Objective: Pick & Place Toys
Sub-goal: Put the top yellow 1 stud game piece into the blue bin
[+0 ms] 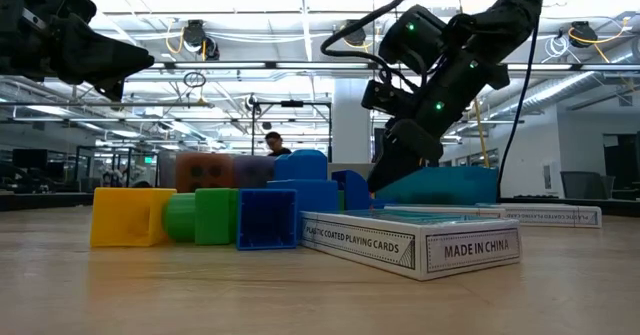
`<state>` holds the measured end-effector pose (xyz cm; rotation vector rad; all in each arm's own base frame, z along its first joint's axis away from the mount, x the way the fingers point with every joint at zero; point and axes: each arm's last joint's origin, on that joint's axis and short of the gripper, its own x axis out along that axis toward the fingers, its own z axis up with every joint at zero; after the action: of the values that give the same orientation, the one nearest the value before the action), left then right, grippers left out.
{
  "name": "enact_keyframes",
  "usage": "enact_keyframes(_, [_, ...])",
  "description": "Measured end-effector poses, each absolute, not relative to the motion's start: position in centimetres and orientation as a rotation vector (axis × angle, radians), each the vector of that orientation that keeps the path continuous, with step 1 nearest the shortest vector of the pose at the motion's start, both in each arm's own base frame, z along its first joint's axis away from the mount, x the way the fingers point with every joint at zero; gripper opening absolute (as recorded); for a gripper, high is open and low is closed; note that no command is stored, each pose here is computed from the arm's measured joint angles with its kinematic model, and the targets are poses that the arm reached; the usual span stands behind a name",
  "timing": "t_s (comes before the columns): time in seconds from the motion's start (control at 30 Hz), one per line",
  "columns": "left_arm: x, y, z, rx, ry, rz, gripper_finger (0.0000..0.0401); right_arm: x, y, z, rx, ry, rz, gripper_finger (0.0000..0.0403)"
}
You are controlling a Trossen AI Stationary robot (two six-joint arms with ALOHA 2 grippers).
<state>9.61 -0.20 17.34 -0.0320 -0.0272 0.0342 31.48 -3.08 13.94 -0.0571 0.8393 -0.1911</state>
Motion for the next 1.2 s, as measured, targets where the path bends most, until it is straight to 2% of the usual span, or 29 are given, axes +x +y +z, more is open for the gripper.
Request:
enact_keyframes(0.43, [9.6,-0.2,17.3,-0.032,-0.027,0.034,0.0076,31.3,-2.4,13.7,-0.043,0.873,-0.182,0.0003])
enact_keyframes(0.7, [9.6,-0.2,17.3,-0.032,-0.027,0.034,0.0076,30.6,-1.8,14.0,-0.025,0.924,-0.177,0.0001])
enact_keyframes(1.07, [9.6,-0.2,17.3,-0.032,-0.027,0.034,0.0076,29.4,-1.1,16.4,-0.019,0.908,-0.159,0.0001])
enact_keyframes(1.2, [9.6,-0.2,17.3,-0.032,-0.027,0.034,0.0076,29.5,-1.0,16.5,0.009,0.888,-0.169,0.0019])
